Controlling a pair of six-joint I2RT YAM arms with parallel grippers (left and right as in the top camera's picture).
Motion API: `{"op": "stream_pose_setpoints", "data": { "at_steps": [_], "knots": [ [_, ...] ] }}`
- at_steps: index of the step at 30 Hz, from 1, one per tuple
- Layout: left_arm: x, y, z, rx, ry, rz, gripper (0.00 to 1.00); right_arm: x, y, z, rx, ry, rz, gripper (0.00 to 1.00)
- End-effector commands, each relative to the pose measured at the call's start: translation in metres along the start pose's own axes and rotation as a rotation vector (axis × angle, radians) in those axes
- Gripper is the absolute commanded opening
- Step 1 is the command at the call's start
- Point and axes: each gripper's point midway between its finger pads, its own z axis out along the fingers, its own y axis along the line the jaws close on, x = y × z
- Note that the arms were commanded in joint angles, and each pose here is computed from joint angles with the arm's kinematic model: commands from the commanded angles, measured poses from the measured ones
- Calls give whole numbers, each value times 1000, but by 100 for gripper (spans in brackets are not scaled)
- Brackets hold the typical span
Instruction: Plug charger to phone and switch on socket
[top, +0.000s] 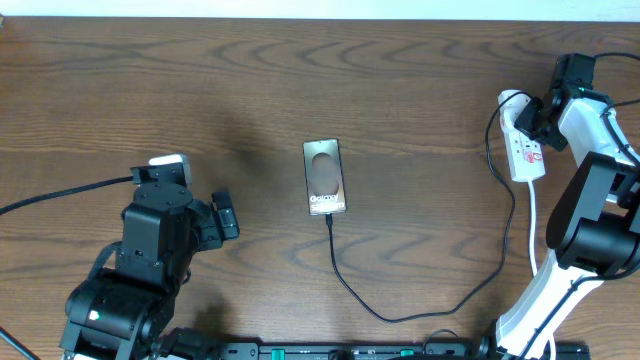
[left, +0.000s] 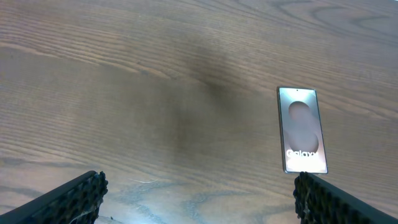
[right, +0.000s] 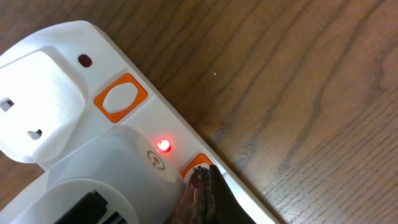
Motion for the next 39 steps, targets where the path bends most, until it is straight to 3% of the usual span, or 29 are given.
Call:
{"op": "stream_pose_setpoints", "data": {
  "at_steps": [1, 10, 15, 22, 30, 39],
  "knots": [
    [0, 4, 1, -20, -4, 3, 98, 0, 17, -21, -67, -5, -35, 1],
    [0, 4, 1, -20, -4, 3, 98, -73, -35, -185, 4, -408, 75, 1],
    [0, 4, 1, -20, -4, 3, 98, -87, -43, -274, -74, -614, 121, 1],
    [0, 4, 1, -20, -4, 3, 98, -87, -50, -365, -176, -821, 155, 1],
    [0, 4, 1, -20, -4, 3, 98, -73, -32, -457, -432, -1011, 96, 1],
    [0, 4, 1, -20, -4, 3, 98, -11, -36, -517, -549, -1058, -24, 1]
  ]
}}
